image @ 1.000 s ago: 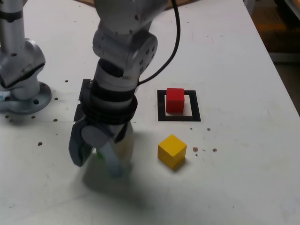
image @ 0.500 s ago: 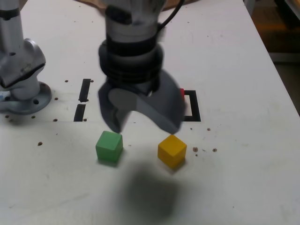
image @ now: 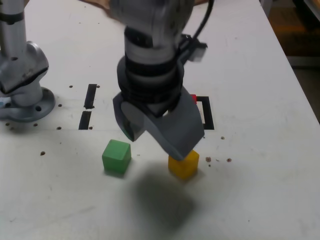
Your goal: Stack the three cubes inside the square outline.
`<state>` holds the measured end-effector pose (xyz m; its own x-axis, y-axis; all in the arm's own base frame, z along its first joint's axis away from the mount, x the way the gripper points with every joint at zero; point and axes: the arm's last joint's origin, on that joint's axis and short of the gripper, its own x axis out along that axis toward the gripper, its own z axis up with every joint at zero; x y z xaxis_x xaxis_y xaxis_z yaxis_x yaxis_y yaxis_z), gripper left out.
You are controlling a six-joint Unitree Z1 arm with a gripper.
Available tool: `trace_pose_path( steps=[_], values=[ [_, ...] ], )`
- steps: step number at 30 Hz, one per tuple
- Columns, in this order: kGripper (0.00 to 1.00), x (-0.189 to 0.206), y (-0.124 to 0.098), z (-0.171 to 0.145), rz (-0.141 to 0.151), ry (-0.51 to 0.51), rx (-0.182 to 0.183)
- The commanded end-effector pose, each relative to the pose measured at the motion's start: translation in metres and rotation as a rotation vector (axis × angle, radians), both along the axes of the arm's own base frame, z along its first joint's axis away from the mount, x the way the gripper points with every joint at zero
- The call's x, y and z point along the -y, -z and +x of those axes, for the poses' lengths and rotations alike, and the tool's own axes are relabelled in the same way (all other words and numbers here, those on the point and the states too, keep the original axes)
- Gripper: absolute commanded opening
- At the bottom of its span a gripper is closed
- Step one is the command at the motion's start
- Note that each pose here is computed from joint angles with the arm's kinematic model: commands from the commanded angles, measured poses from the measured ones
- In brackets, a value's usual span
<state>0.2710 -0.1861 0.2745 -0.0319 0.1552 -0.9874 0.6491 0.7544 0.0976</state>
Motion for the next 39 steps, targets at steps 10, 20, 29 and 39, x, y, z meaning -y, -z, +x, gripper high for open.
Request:
trace_pose_path(
  steps=[10,20,29,39],
  values=[
    [0.95,0.010,0.043,0.016,0.042,0.120,-0.032],
    [0.92,0.021,0.062,0.041,0.030,0.123,-0.013],
    [0.40,0.017,0.070,0.054,0.014,0.011,-0.009],
    [0.05,0.019,0.073,0.059,-0.013,-0.023,0.027]
  ],
)
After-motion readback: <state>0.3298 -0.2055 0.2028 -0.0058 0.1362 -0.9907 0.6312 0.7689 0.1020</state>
